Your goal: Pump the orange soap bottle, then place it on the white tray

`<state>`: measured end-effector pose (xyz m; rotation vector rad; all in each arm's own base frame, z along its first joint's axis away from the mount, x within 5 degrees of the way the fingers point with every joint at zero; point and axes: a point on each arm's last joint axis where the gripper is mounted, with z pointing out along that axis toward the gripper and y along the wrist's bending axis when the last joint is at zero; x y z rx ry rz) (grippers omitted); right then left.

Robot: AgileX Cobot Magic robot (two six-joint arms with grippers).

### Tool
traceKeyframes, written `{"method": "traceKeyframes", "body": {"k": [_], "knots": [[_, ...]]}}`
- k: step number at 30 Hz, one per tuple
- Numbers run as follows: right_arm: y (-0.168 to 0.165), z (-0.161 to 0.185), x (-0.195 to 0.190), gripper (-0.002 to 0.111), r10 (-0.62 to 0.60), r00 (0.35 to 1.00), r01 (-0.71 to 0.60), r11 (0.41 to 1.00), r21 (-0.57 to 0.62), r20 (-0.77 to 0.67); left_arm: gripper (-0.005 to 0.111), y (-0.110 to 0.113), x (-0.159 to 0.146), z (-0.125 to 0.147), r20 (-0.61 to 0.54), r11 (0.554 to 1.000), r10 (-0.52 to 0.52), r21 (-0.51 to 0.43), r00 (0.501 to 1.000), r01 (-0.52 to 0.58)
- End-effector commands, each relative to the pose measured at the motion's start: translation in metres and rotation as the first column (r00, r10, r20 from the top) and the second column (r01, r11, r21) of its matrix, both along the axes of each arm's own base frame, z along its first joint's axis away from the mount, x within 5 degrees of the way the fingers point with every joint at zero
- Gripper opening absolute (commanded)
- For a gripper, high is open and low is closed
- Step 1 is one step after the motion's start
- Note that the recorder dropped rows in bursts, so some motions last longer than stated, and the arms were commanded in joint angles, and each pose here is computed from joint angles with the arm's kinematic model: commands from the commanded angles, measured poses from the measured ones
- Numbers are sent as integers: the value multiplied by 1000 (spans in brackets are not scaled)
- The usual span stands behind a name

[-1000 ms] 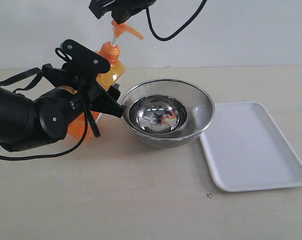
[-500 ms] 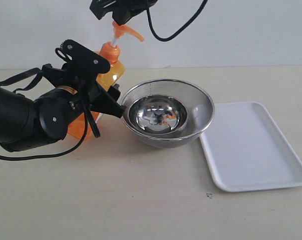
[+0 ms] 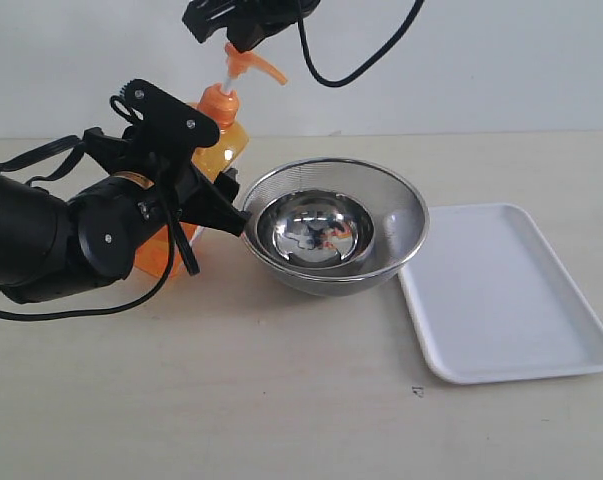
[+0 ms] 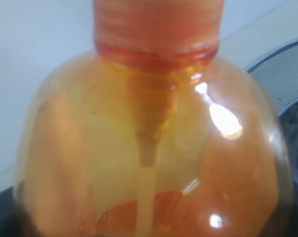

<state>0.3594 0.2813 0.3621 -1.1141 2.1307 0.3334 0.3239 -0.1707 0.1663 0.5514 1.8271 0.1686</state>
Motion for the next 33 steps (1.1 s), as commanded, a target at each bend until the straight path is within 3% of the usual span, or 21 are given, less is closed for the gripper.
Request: {"method": "traceKeyframes", "body": {"k": [1,33], "knots": [[3,-28,0,0,11,993,-20,997,-70,-116,5,-2,-5,-9,-82,1000,-14,-18,997,13],[5,-40,3,0,-1,989,-13,996,-90,-150,5,-2,-5,-9,-82,1000,-14,-18,997,13]]}}
